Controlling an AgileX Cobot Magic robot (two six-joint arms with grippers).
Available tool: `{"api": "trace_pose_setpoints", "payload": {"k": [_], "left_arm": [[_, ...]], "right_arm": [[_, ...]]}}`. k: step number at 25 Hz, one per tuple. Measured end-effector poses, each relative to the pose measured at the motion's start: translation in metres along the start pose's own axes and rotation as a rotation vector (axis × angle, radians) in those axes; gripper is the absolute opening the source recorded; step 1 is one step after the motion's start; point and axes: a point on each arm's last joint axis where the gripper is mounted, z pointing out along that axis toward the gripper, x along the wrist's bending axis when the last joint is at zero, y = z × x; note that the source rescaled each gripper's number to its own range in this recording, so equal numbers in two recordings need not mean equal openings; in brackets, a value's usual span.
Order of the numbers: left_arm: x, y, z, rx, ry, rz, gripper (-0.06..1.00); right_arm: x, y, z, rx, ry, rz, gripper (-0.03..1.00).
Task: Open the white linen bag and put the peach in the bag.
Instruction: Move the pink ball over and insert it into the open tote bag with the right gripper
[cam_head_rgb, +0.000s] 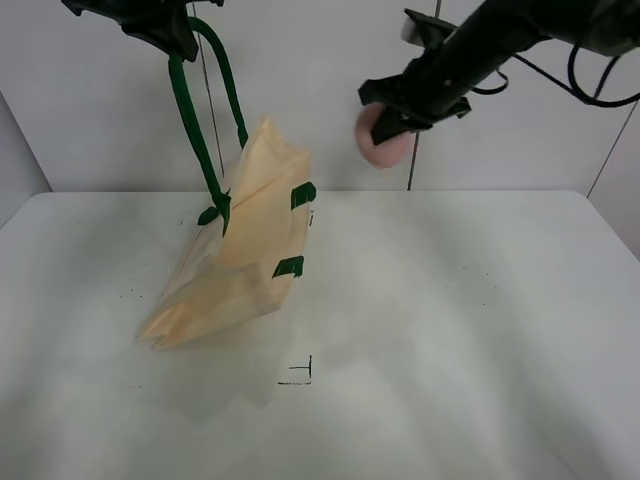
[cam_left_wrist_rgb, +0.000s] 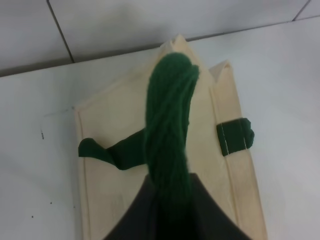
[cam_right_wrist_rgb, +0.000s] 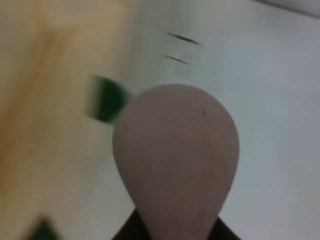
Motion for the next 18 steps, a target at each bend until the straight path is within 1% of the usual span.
{"api": "trace_pose_setpoints", "payload": {"k": [4,7,10,13,15,18], "left_arm": [[0.000,0.000,0.000,0.000,0.000,0.000,0.00],[0.000,0.000,0.000,0.000,0.000,0.000,0.00],[0.000,0.000,0.000,0.000,0.000,0.000,0.00],[0.000,0.000,0.000,0.000,0.000,0.000,0.00],[0.000,0.000,0.000,0.000,0.000,0.000,0.00],[0.000,0.000,0.000,0.000,0.000,0.000,0.00]], "right_arm": [[0.054,-0.006,0.031,-0.011,0.100,-0.053,0.00],[0.077,-0.018,0.068,0.013,0.146,-0.060,0.00],[0.083,-0.034,0.106,0.058,0.155,-0.035,0.00],[0.076,-0.046,0.133,0.106,0.146,0.024,0.00],[0.070,-0.051,0.146,0.104,0.136,0.043,0.00],[0.066,-0.052,0.156,0.074,0.131,0.069,0.00]]}}
